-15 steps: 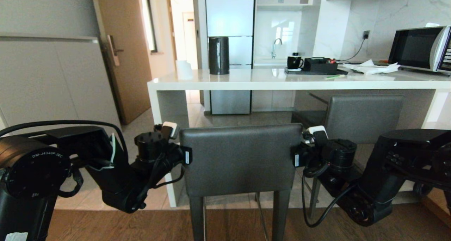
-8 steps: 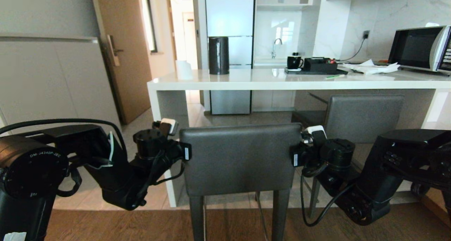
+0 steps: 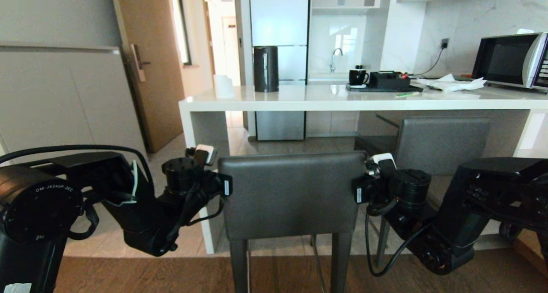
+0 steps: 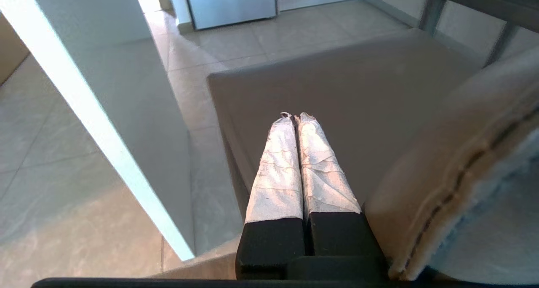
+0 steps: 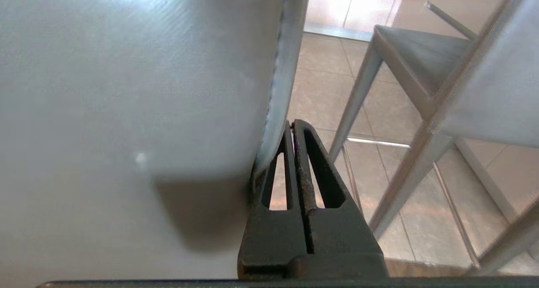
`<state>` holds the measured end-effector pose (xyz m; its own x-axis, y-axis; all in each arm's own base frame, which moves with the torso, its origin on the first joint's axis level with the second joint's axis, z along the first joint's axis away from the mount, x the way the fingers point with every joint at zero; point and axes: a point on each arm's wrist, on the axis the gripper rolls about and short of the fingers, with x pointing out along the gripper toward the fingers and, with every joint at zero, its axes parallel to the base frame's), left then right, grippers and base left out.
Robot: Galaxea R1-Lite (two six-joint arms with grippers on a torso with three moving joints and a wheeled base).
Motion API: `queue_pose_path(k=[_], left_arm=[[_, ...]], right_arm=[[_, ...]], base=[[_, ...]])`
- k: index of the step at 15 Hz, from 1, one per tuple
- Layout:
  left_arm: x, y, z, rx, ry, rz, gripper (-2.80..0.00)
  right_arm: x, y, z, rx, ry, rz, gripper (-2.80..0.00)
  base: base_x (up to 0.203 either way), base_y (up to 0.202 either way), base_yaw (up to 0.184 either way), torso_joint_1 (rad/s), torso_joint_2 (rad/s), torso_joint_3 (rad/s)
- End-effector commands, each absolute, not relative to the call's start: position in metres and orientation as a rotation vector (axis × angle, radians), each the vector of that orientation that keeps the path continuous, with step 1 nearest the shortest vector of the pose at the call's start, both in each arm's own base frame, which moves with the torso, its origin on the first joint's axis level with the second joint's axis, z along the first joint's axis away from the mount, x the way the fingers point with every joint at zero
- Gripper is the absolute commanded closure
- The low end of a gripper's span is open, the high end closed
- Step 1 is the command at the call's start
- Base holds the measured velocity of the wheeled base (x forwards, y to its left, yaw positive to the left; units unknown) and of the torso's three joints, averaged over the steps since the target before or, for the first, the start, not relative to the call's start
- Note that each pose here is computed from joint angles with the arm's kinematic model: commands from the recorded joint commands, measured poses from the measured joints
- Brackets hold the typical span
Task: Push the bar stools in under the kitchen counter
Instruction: Push the gray chair back under the dining table
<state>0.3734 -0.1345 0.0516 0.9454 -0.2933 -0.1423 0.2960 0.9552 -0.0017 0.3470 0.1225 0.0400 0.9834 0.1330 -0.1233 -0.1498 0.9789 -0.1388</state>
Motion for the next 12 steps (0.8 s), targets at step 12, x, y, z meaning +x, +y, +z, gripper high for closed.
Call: queue_pose_path(k=[12], left_arm=[[0.3747,-0.1342,0.0443,0.02,0.154,-0.298,0.0]], right_arm=[[0.3495,0.1267,0.0362,-0.147,0.107,0.151,0.0]], base=[[0.187,0.0,0.001,0.001,0.0,0.004]])
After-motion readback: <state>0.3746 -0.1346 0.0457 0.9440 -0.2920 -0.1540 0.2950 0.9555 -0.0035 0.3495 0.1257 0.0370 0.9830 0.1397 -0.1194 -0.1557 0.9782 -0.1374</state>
